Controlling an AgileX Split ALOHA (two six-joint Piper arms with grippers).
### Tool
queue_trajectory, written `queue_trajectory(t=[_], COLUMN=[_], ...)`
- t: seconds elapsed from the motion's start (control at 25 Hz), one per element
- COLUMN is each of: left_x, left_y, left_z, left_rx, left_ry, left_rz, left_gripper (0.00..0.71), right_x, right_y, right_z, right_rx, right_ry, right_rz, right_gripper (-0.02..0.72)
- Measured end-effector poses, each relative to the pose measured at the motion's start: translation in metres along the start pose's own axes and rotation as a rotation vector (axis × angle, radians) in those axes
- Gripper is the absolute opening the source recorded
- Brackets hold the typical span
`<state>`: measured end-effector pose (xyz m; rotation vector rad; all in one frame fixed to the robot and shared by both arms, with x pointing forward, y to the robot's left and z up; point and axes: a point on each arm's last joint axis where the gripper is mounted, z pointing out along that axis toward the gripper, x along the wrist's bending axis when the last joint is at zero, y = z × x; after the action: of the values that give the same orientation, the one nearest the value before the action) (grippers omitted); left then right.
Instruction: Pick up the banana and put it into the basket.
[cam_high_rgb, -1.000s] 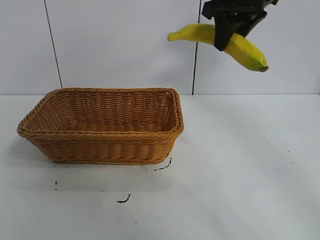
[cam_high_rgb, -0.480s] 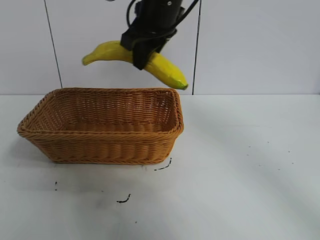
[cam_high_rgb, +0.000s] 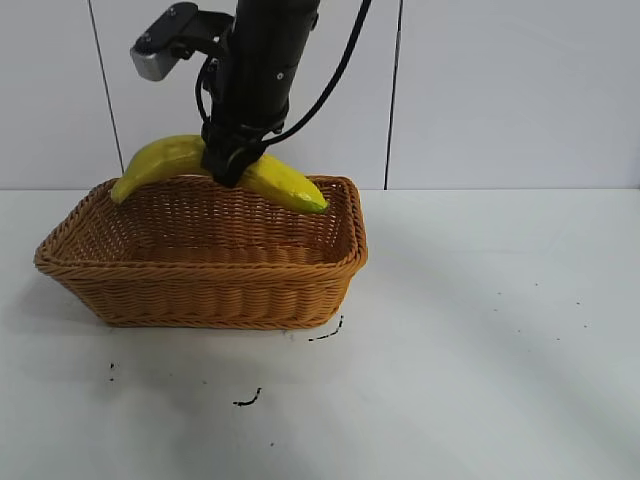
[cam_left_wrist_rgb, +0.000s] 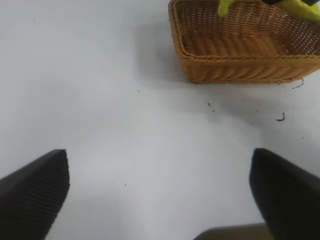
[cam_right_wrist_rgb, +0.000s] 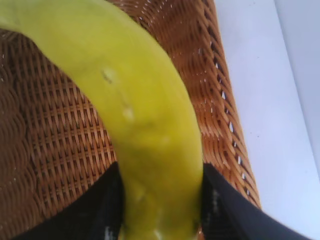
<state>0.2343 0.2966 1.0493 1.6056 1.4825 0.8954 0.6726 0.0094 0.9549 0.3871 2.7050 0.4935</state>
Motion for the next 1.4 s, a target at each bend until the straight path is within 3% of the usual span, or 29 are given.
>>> queue_trajectory(t=[0.24, 0.4, 0.52, 0.72, 1.04, 1.4], left_x=[0.000, 0.000, 0.000, 0.000, 0.000, 0.000], left_y=[0.000, 0.000, 0.000, 0.000, 0.000, 0.000], left_z=[0.000, 0.000, 0.000, 0.000, 0.000, 0.000], left_rx=[0.000, 0.000, 0.000, 0.000, 0.000, 0.000], left_ry=[0.000, 0.000, 0.000, 0.000, 0.000, 0.000], left_rz=[0.000, 0.000, 0.000, 0.000, 0.000, 0.000], left_gripper=[0.695, 0.695, 0.695, 0.695, 0.695, 0.695], right_x=[0.001, 0.001, 0.000, -0.003, -0.020, -0.098], right_y=[0.001, 0.003, 0.004, 0.008, 0.002, -0.092], right_z=[0.001, 0.000, 0.000, -0.015, -0.078, -0.090], right_rx=[-0.020, -0.039, -0.047, -0.065, -0.003, 0.146], right_ry=[0.010, 0.012, 0.007, -0.004, -0.035, -0.091], right_rz=[0.018, 0.029, 0.041, 0.161, 0.411, 0.758], right_gripper=[0.335, 0.596, 0.671, 0.689, 0.689, 0.689])
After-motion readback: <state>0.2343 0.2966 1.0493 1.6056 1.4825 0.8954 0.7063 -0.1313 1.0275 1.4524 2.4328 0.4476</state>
